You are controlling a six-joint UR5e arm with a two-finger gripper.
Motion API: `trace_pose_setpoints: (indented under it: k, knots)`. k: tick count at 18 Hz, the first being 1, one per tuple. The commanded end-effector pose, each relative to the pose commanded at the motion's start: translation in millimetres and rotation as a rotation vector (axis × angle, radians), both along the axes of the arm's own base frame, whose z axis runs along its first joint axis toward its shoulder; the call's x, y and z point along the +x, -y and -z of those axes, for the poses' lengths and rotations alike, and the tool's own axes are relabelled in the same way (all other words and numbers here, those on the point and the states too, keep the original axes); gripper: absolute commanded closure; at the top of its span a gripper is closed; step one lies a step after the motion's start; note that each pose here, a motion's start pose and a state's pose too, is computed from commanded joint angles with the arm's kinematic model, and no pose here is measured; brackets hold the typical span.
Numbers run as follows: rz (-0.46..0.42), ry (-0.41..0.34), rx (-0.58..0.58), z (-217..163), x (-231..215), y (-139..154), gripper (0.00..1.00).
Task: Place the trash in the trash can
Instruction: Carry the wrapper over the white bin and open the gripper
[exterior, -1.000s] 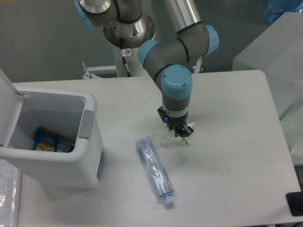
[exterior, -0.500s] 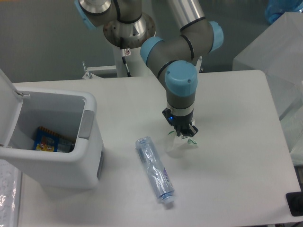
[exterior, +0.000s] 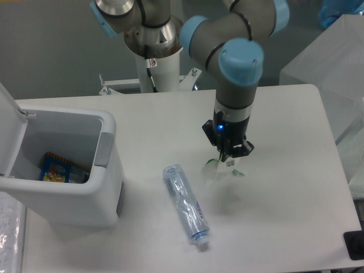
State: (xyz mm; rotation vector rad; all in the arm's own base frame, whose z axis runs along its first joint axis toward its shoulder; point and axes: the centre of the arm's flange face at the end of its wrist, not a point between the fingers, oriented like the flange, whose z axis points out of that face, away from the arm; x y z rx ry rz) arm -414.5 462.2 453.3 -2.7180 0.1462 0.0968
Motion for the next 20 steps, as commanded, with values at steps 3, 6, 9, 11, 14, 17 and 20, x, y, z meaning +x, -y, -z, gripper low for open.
trace_pose_setpoints:
  k: [3, 6, 9, 11, 14, 17, 20]
  knots:
    - [-0.003, 0.024, 0.121, -36, 24, 1, 1.00]
    - [0.003, 0.027, 0.219, -68, 42, 3, 1.00]
    - [-0.018, 0.010, 0.315, -102, 62, 7, 1.00]
    - [-0.009, 0.015, 0.364, -121, 84, 2, 1.00]
    - [0.020, 0.032, 0.375, -128, 120, -6, 1.00]
    - [0.071, 0.043, 0.376, -129, 149, -19, 1.00]
    - [0.134, 0.048, 0.382, -135, 184, -31, 1.00]
